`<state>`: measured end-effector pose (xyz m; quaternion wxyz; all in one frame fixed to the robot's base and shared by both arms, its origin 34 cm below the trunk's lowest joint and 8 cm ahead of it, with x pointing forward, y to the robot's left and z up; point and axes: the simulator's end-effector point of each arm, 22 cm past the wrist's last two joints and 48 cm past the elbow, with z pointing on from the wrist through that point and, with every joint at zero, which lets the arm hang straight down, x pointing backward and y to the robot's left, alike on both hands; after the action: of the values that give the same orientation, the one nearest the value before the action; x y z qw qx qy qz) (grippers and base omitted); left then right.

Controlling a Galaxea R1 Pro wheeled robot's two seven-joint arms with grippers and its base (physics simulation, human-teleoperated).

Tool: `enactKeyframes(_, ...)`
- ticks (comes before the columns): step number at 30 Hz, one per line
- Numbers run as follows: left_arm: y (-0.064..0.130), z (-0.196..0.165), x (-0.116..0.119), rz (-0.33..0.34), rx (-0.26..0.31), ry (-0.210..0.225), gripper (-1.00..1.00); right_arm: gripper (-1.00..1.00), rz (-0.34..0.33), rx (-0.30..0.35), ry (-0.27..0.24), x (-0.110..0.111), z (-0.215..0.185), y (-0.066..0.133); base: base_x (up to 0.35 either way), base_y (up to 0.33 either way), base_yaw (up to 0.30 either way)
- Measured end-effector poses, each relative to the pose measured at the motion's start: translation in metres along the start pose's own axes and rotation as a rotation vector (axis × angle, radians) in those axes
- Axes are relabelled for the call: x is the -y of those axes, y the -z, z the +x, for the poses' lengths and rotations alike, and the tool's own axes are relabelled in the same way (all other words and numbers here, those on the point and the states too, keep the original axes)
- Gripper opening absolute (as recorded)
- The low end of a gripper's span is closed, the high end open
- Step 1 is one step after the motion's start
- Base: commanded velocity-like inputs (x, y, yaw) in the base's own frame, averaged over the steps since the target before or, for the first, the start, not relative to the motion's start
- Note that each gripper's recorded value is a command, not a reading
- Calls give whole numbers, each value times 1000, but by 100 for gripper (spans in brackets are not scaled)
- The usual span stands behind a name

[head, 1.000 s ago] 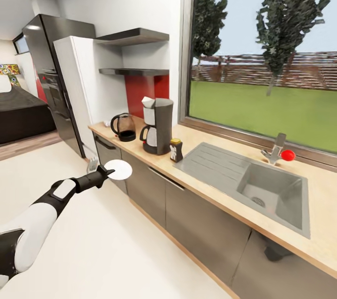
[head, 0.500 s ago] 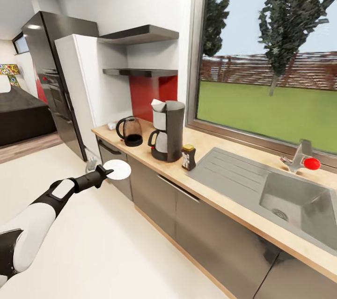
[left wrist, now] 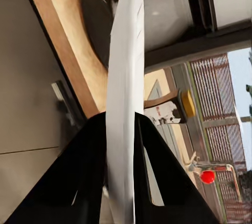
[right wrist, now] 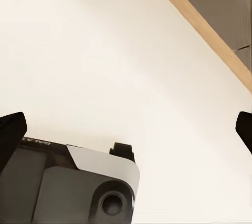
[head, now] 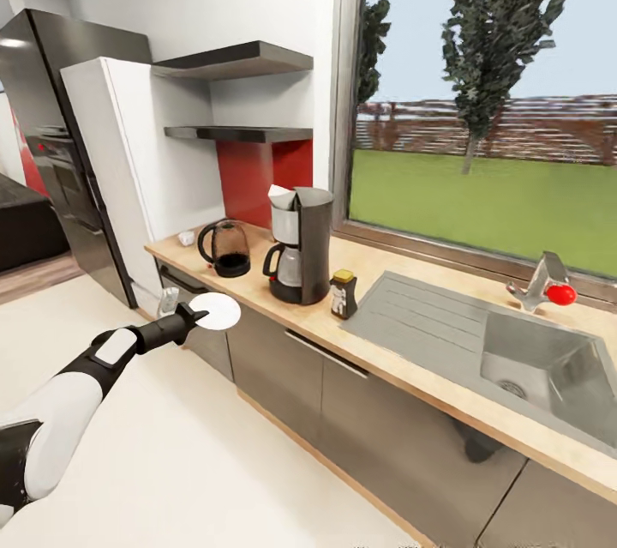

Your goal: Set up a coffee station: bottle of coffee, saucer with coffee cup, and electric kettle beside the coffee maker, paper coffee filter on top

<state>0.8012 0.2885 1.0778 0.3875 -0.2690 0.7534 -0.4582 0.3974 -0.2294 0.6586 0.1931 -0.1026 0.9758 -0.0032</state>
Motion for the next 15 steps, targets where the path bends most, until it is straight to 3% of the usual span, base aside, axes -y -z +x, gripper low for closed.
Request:
enactKeyframes(6, 0, 0, 1, 1, 0, -2, -100, 100, 0, -24, 0, -1, 12, 1, 2, 5, -184)
enactKeyframes(11, 1, -8, 10, 18, 13, -19, -100, 100, -26, -215, -2, -20, 111, 14, 0, 0, -18)
enactKeyframes(15, 5, -14, 21, 36, 11, -36, -100, 100, -38, -280, -1, -28, 144, 22, 17, 0, -2)
